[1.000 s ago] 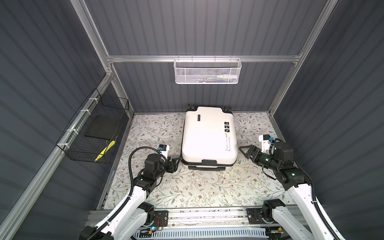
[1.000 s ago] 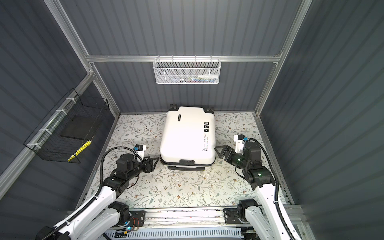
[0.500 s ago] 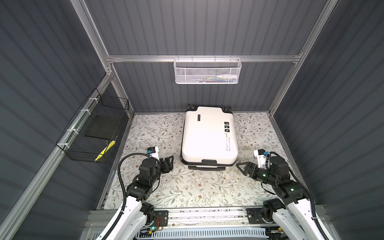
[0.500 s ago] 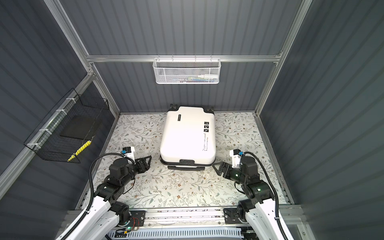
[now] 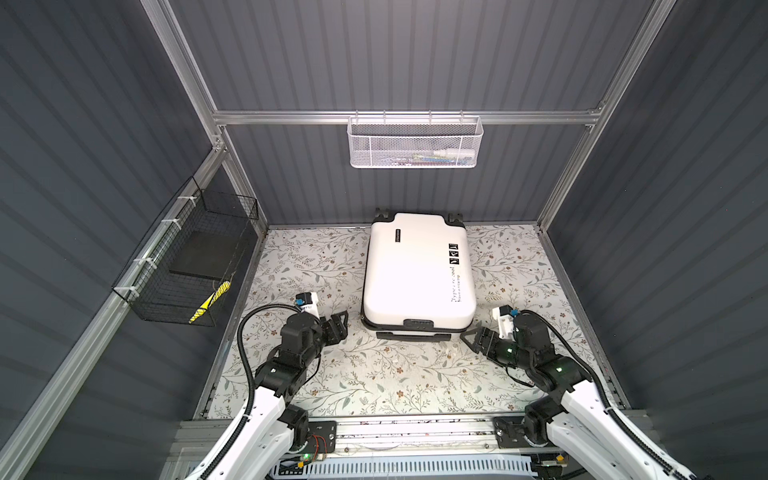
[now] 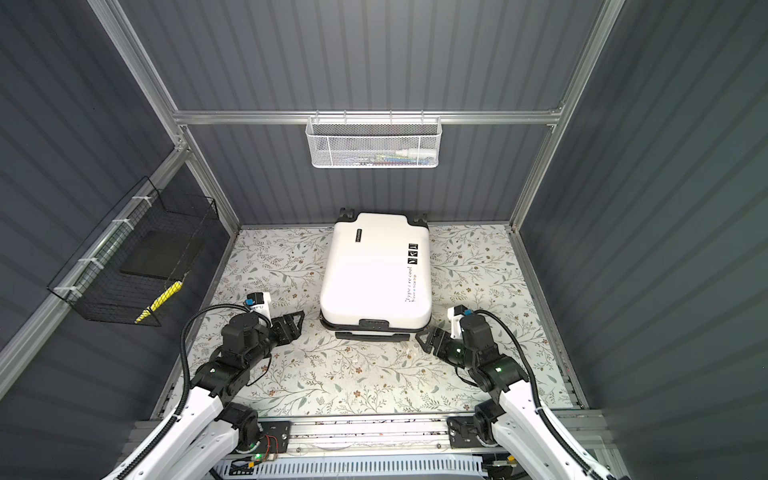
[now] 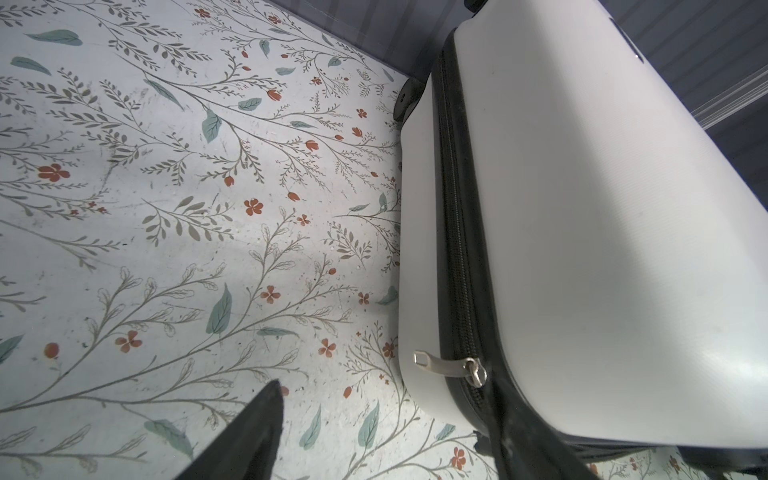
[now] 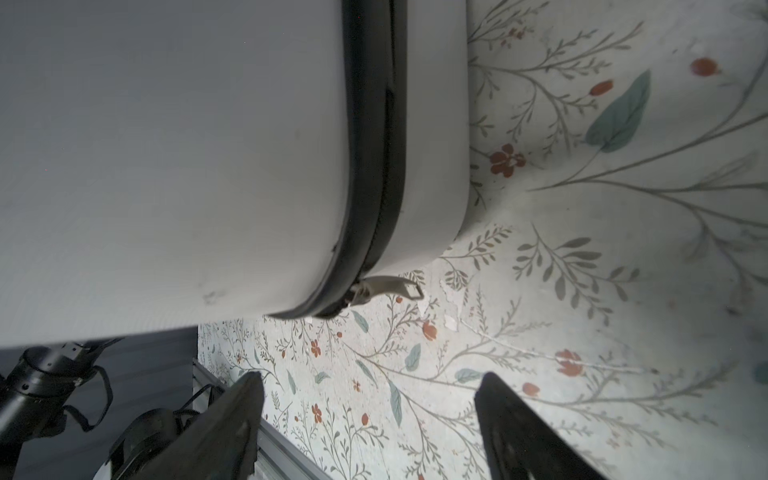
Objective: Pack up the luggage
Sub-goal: 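Draw both grippers back toward the robot beside the suitcase's near corners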
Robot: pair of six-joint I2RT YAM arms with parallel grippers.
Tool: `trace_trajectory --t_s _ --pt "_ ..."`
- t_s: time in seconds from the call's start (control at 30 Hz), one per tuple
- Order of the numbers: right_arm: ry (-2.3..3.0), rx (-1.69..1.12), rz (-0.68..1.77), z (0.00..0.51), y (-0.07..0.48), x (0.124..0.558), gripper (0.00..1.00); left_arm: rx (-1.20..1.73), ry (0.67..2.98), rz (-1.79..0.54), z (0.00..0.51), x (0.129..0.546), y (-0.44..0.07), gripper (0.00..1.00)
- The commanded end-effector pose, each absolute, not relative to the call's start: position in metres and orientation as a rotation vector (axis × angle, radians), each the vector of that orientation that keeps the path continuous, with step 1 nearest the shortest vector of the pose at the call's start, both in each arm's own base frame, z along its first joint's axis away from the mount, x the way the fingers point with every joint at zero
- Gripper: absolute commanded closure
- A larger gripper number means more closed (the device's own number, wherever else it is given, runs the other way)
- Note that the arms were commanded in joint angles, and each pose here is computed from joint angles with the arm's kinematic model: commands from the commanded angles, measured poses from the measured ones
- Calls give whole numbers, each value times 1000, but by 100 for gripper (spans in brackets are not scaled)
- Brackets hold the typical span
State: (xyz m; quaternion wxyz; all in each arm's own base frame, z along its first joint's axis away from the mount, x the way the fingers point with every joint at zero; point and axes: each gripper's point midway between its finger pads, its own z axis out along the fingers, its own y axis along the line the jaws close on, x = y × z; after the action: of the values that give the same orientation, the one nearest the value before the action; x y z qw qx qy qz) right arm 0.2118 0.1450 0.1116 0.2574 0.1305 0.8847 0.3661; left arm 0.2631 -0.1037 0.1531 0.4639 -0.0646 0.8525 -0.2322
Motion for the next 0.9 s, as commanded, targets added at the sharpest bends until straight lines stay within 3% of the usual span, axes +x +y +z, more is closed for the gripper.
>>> trace_trajectory --t_s 0.0,0.5,0.87 --pt "2272 399 997 138 147 241 18 -124 2059 -562 167 268 -106 22" --pt "2207 491 835 167 131 300 17 11 2016 -605 164 267 -120 21" --pt "2158 468 833 202 109 275 16 275 1973 -616 146 294 -153 15"
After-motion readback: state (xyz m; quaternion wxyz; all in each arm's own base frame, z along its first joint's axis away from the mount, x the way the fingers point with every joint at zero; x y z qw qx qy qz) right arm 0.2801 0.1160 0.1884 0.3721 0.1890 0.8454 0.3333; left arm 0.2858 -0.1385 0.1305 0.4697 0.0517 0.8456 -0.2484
